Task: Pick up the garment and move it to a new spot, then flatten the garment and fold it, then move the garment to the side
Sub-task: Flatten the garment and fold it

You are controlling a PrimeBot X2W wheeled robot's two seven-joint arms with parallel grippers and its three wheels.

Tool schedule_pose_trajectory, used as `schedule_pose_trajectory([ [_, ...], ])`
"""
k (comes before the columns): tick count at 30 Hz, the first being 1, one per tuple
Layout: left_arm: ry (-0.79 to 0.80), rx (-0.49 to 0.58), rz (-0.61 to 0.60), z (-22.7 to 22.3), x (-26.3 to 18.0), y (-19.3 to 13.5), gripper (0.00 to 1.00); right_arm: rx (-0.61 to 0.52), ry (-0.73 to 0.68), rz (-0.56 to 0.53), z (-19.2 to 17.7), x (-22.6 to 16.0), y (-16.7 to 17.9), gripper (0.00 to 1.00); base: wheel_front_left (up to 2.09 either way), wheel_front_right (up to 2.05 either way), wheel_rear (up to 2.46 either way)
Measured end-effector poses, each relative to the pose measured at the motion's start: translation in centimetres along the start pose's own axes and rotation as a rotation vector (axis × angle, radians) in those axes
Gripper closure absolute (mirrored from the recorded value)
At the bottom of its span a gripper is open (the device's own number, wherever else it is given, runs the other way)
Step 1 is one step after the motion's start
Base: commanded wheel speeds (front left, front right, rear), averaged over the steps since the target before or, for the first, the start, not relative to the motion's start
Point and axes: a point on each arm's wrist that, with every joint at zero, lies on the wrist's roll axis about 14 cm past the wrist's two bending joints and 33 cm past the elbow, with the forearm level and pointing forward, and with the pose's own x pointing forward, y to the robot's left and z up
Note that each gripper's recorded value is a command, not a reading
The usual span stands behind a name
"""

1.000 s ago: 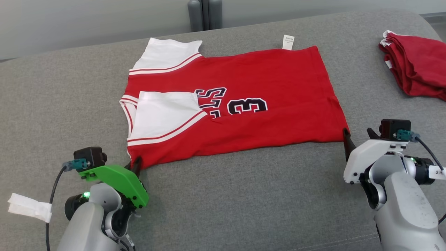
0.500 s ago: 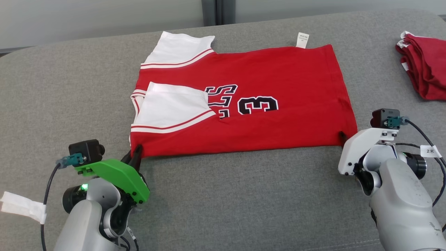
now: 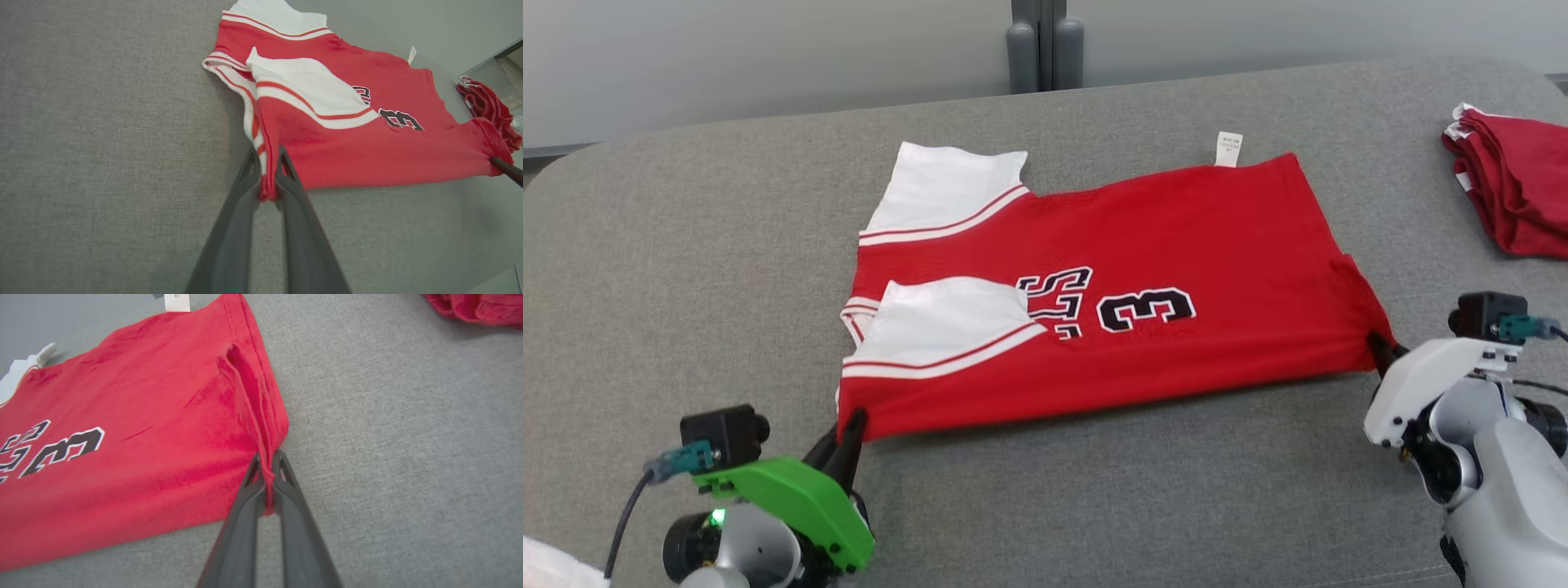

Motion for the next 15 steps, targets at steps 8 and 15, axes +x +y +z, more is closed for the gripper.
schedule_pose_trajectory([
  [8,0.101,-0.12,0.039,-4.9,-3.3,-0.4,1.0,0.063,0.021,-0.043,-3.8,-4.0,-2.4,1.0,0.0,0.0,0.0],
  [15,0.13,-0.145,0.066,-6.6,-3.8,-0.3,0.0,0.087,-0.002,-0.065,-4.3,-5.2,-2.3,0.0,0.0,0.0,0.0],
])
